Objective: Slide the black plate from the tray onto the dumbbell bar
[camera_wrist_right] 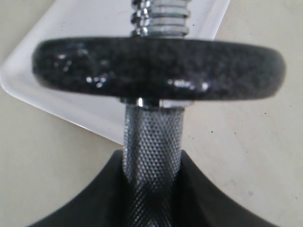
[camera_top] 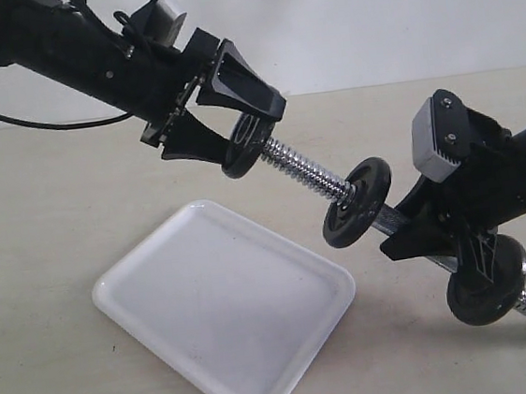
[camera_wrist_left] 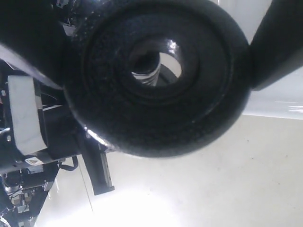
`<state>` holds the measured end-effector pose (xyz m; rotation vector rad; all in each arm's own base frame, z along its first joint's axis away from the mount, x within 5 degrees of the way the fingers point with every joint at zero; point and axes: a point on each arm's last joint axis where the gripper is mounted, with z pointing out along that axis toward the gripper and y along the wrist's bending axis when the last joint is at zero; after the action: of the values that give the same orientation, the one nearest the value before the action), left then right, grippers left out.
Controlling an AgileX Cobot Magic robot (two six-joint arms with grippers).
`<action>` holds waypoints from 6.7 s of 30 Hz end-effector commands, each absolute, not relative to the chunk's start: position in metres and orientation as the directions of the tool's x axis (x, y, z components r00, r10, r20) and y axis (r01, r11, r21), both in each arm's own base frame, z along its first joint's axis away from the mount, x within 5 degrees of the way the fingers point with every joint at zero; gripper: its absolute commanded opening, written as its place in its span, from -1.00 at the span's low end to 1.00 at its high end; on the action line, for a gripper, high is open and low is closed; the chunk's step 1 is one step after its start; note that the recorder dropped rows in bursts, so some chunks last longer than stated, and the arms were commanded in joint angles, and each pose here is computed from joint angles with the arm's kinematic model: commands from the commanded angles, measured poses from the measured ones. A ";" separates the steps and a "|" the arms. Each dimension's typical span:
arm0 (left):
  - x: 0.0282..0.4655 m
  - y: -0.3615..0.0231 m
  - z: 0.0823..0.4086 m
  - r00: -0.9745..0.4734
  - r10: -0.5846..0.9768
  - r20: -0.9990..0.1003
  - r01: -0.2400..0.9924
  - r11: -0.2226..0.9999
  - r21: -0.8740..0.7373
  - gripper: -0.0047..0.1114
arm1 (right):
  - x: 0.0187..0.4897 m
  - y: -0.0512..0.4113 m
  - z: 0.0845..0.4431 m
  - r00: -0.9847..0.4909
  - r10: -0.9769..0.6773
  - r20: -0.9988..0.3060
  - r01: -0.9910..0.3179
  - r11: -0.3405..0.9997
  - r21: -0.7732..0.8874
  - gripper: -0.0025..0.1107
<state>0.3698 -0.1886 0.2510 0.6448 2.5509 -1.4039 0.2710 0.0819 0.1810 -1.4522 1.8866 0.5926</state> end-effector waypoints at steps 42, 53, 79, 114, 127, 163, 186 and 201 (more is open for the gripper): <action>0.350 -0.215 0.269 -0.878 0.318 -0.359 0.466 0.391 -0.794 -0.84 | 0.274 0.092 0.214 -0.126 -0.495 -0.860 -0.953 0.301 -0.033 -0.96; 0.351 -0.216 0.271 -0.883 0.304 -0.358 0.457 0.378 -0.805 -0.84 | 0.273 0.093 0.216 -0.130 -0.475 -0.870 -0.954 0.300 -0.021 -0.96; 0.336 -0.246 0.259 -0.846 0.391 -0.363 0.497 0.330 -0.802 -0.84 | 0.276 0.094 0.220 -0.136 -0.444 -0.886 -0.948 0.318 -0.014 -0.96; 0.338 -0.259 0.239 -0.799 0.424 -0.426 0.556 0.253 -0.791 -0.84 | 0.276 0.093 0.220 -0.136 -0.446 -0.885 -0.947 0.321 -0.016 -0.96; 0.338 -0.259 0.239 -0.790 0.428 -0.439 0.569 0.246 -0.784 0.27 | 0.276 0.093 0.220 -0.136 -0.446 -0.885 -0.947 0.321 -0.016 -0.96; 0.337 -0.259 0.253 -0.722 0.421 -0.548 0.659 0.177 -0.731 0.91 | 0.277 0.092 0.218 -0.155 -0.459 -0.875 -0.942 0.336 -0.009 -0.96; 0.331 -0.248 0.277 -0.669 0.442 -0.598 0.721 0.191 -0.666 -0.25 | 0.297 0.083 0.220 -0.342 -0.367 -0.865 -0.802 0.594 0.064 -0.96; 0.328 -0.243 0.279 -0.640 0.488 -0.594 0.748 0.219 -0.626 -0.84 | 0.320 0.071 0.233 -0.496 -0.245 -0.833 -0.614 0.777 0.137 -0.96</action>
<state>0.3310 -0.2472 0.2698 1.1285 2.2352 -1.4348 0.3022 0.0654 0.1923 -1.1341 2.1630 0.3556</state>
